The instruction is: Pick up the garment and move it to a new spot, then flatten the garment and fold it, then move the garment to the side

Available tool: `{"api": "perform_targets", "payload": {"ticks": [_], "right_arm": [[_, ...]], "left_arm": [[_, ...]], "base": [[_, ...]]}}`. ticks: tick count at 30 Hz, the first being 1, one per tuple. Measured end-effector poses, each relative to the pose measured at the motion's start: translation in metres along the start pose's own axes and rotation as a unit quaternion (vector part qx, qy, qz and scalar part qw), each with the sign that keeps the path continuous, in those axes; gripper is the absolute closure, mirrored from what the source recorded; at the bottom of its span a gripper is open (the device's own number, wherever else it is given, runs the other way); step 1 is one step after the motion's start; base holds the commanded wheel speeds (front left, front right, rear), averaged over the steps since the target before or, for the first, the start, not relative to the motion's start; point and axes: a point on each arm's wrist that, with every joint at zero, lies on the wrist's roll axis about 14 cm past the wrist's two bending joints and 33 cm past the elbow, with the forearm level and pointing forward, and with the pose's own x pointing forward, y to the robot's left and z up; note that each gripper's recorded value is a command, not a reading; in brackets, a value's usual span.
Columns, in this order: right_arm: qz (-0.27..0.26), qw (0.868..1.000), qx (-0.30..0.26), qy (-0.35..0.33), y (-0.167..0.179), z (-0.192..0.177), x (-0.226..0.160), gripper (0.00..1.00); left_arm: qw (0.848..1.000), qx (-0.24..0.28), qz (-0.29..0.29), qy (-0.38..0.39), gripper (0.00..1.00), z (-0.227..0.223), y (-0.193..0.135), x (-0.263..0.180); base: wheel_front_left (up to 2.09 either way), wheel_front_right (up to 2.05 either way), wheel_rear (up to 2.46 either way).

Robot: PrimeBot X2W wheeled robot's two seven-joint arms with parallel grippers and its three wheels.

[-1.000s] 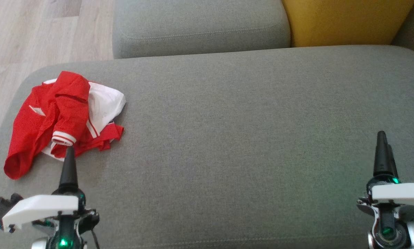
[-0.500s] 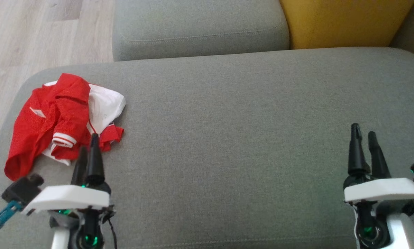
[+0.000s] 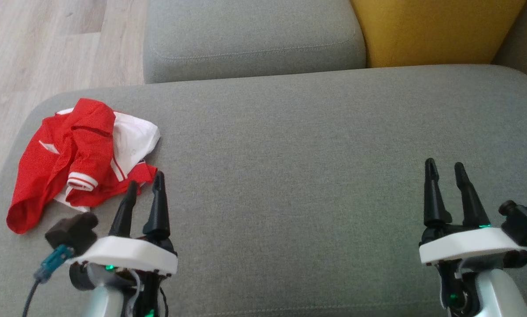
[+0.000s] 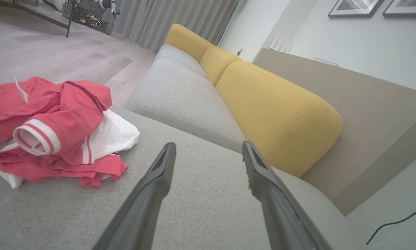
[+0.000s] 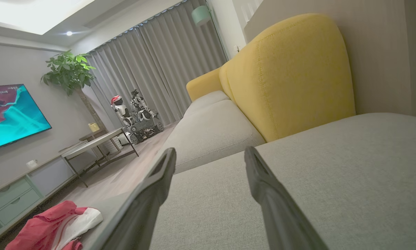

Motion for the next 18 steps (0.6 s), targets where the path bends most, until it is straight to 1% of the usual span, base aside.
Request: {"api": "perform_targets", "payload": {"ticks": [8,9,16,18], "right_arm": [[0.014,0.998,-0.058,-0.004,0.007,0.0,-0.002,0.0],[0.014,0.998,-0.058,-0.004,0.007,0.0,-0.002,0.0],[0.025,0.994,-0.11,-0.001,0.011,-0.003,-0.004,0.0],[0.027,0.992,-0.123,-0.004,0.011,-0.002,-0.004,0.0]], "left_arm": [[0.997,0.08,-0.015,-0.002,0.0,-0.003,-0.012,-0.002],[0.997,0.08,-0.015,-0.002,0.0,-0.003,-0.012,-0.002],[0.987,0.161,-0.03,-0.001,0.0,-0.011,-0.02,-0.007],[0.984,0.174,-0.028,0.0,0.0,-0.014,-0.02,-0.008]], "base": [[0.0,0.0,0.0],[0.0,0.0,0.0],[0.0,0.0,0.0],[0.0,0.0,0.0]]}}
